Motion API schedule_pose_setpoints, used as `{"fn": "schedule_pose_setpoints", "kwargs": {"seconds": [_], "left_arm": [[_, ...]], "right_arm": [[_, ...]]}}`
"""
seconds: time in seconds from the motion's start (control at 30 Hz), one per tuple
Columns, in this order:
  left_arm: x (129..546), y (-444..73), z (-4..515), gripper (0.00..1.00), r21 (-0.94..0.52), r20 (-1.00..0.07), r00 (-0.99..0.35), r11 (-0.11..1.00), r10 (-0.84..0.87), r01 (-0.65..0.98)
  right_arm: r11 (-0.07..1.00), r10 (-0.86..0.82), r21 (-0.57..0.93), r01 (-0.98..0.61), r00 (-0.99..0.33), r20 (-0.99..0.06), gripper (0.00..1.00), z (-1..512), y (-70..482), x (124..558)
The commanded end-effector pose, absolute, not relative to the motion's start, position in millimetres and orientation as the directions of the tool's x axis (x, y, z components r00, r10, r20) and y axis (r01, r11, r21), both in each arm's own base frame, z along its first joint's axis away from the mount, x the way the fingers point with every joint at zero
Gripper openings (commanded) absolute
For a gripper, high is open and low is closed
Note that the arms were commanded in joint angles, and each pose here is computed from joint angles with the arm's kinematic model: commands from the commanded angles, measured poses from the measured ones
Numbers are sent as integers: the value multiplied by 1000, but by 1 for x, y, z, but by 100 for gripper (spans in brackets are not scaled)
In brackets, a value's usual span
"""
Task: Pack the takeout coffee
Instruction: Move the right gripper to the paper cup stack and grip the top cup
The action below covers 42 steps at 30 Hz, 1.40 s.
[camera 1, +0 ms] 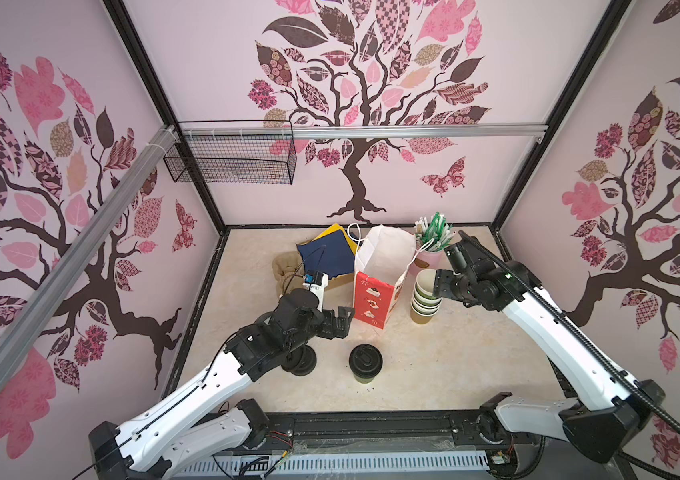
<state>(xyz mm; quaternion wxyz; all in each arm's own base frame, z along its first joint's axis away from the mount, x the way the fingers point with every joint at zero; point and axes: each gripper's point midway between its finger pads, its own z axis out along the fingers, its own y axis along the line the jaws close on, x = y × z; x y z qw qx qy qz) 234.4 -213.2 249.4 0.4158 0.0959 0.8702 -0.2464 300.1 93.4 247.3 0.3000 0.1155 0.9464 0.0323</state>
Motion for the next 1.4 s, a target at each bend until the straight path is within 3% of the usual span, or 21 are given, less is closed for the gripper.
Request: {"fn": "schedule_pose_setpoints", "kwargs": {"seconds": [0.0,0.47,0.97,1.37], "left_arm": [[243,-207,267,97,-379,-797,-591,863,-121,334],[240,-202,266,97,-397,-793,-591,862,-148,316],[239,-200,269,97,-397,-795,-588,862,-151,315],[238,-197,268,97,-406,-791,-589,862,-166,304]], "right_arm": [[967,255,143,212,-792,-554,66,248,88,320],[968,247,99,229,-829,-502,30,212,92,338],[961,274,113,253,-817,-508,7,215,89,336],[925,380,256,282,-734,-563,3,257,89,330]]}}
